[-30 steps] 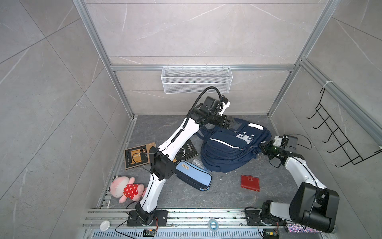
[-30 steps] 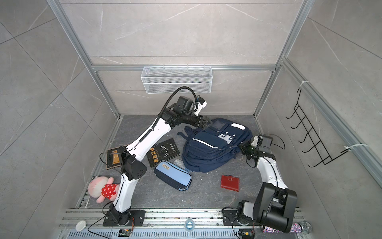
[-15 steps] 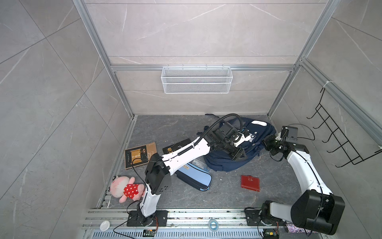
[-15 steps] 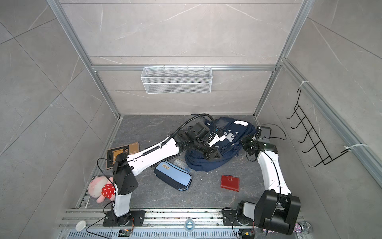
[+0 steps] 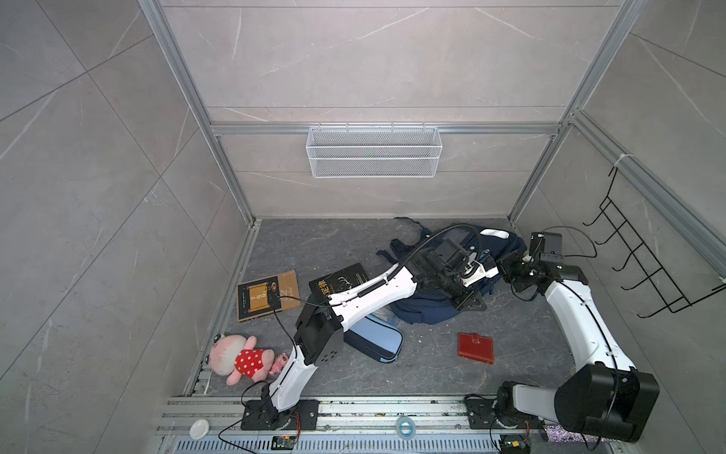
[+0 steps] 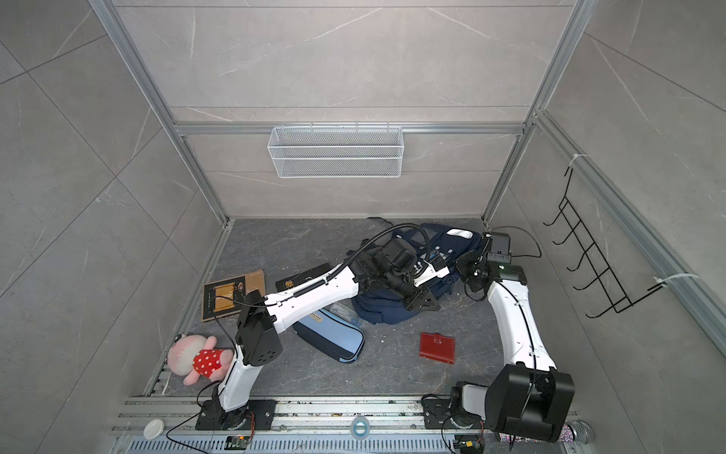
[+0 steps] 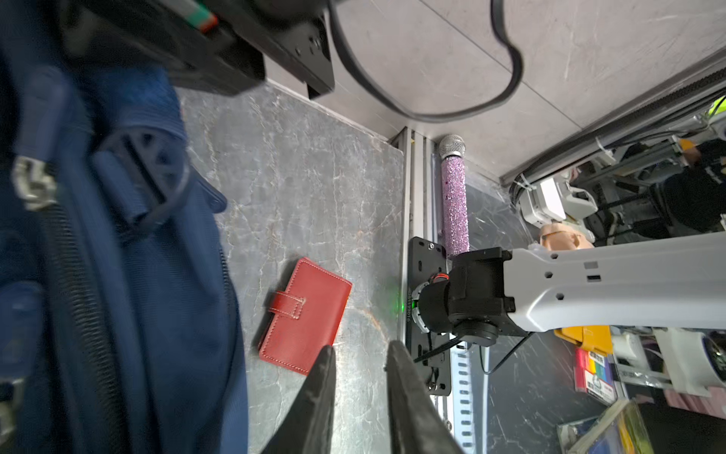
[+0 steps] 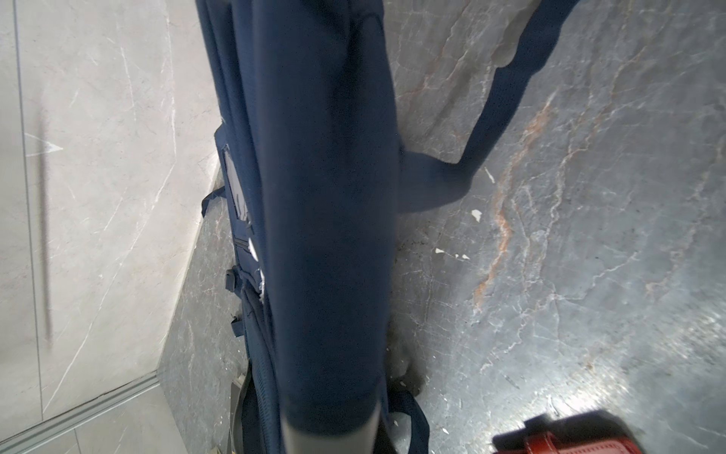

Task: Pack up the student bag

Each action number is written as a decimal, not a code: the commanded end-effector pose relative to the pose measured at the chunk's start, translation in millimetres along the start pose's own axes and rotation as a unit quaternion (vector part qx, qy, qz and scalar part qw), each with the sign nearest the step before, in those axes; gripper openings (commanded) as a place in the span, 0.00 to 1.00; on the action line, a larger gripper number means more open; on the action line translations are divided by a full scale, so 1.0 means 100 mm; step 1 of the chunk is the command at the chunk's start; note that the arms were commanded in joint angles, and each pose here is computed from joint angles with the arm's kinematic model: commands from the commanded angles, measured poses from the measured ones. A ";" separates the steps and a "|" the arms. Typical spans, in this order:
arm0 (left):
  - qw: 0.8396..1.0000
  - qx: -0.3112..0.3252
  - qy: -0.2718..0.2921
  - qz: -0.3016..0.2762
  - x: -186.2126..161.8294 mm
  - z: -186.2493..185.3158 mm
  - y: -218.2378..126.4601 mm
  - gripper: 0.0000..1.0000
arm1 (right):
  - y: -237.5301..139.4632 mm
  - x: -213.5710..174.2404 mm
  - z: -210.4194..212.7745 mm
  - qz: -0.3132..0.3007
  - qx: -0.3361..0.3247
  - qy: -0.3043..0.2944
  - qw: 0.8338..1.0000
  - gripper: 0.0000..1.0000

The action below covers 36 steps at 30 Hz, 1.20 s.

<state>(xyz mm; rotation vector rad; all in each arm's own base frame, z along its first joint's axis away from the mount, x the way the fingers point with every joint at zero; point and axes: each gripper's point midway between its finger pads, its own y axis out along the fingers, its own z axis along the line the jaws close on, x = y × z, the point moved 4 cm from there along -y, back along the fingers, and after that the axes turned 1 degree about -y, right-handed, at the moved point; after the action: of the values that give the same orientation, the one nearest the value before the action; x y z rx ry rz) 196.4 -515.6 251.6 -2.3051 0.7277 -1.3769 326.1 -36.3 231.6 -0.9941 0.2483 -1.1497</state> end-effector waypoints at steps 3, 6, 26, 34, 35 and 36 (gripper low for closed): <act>0.999 0.035 -0.007 -0.002 -0.04 0.27 0.22 0.39 | -0.14 0.14 0.18 -0.033 0.019 0.004 0.999 0.00; 0.994 0.104 -0.018 0.004 -0.16 0.58 0.24 0.50 | -0.18 0.12 0.15 -0.031 0.017 0.002 0.999 0.00; 0.967 0.243 -0.039 -0.066 -0.17 1.45 -0.34 0.49 | -0.49 -0.66 -0.46 0.034 -0.048 -0.069 0.996 0.02; 0.977 0.198 -0.012 -0.083 -0.25 0.95 -0.40 0.49 | -0.43 -0.55 -0.17 0.027 -0.016 -0.075 0.997 0.00; 0.977 0.194 -0.007 -0.084 -0.25 0.87 -0.39 0.49 | -0.42 -0.55 -0.15 0.029 -0.014 -0.076 0.997 0.00; 0.978 0.190 -0.002 -0.085 -0.24 0.80 -0.38 0.51 | -0.40 -0.56 -0.13 0.032 -0.013 -0.078 0.996 0.00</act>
<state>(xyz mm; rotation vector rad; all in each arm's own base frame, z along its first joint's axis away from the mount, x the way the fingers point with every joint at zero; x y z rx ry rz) 285.6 -451.6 140.1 -2.0263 0.3293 -1.1994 246.8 -6.2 211.5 -1.1581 0.2880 -0.9843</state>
